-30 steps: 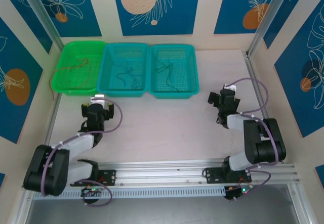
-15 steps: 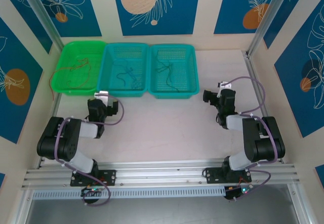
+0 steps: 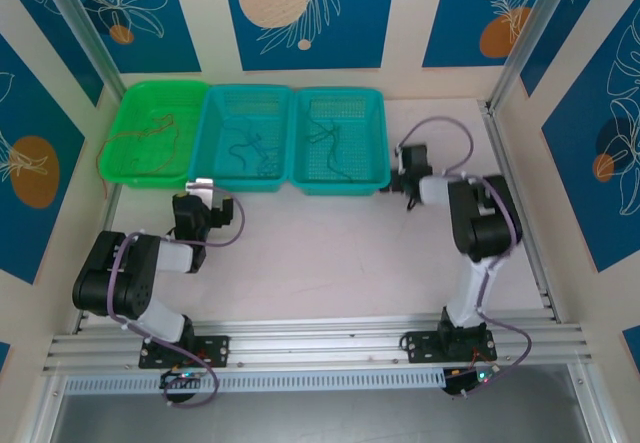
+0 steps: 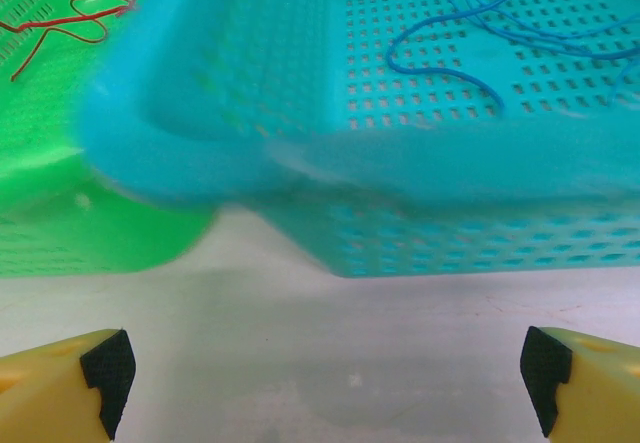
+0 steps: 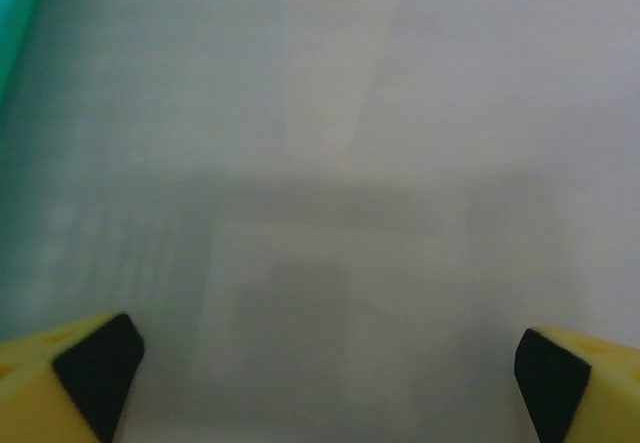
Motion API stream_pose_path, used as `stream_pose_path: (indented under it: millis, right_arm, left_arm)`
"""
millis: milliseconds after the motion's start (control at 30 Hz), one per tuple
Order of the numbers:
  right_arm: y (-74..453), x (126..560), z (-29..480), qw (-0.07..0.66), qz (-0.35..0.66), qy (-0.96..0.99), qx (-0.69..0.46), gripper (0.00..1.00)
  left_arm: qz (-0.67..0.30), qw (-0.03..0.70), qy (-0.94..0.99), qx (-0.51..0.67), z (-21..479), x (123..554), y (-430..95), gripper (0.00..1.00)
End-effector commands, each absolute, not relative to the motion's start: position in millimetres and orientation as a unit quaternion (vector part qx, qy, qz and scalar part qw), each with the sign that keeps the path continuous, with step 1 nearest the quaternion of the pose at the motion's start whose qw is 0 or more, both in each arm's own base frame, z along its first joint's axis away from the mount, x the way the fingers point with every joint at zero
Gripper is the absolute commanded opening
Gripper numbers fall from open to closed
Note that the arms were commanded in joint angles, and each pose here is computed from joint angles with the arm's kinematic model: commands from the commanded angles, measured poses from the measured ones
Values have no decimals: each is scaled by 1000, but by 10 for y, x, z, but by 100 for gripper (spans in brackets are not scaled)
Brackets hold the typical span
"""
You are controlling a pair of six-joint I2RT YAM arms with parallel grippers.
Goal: Untangle the cables
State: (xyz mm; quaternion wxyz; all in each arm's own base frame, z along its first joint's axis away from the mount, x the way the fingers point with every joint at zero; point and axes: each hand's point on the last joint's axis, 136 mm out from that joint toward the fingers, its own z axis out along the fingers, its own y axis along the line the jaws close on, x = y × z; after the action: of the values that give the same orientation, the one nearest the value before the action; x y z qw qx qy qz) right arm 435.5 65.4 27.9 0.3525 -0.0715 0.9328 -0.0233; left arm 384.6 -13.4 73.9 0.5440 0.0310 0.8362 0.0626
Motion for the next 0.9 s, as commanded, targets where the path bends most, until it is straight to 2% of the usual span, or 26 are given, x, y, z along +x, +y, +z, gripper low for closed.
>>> stream_pose_path:
  millis: [0,67,133,200,267,333,367,433,500,533,633,867]
  right_arm:
    - [688,4300,696,421,-5,901,-99,99]
    - [438,4397,645,400,-14,916,-40,99]
    - [376,4450,608,389,-14,921,-28,99]
    - [448,4417,706,416,-2,908,-43,99]
    - [453,4217,947,476,81,875,-44,99]
    - [442,3877,1144,543,207,811,-69,99]
    - [390,3868,1110,551,195,809,-55,99]
    - [474,3988,1031,520,164,836,-64,99]
    - [377,3926,984,546,141,825,-43,99]
    - [408,3919,989,569,148,808,-49,99]
    - [346,3962,959,544,121,830,-31,99]
    - [341,3966,954,545,111,831,-30,99]
  left_arm:
    - [50,567,822,20,900,3925,-124,100]
    - [49,567,822,21,897,3927,-129,100]
    - [49,567,822,21,897,3928,-132,100]
    - [49,567,822,21,897,3927,-132,100]
    - [49,567,822,21,896,3927,-128,100]
    - [49,567,822,21,898,3927,-129,100]
    - [49,567,822,21,896,3927,-131,100]
    - [49,567,822,21,893,3926,-130,100]
    - [49,567,822,22,898,3929,-132,100]
    - [49,567,822,21,898,3925,-130,100]
    - [49,567,822,22,895,3926,-132,100]
    - [49,567,822,21,896,3927,-129,100]
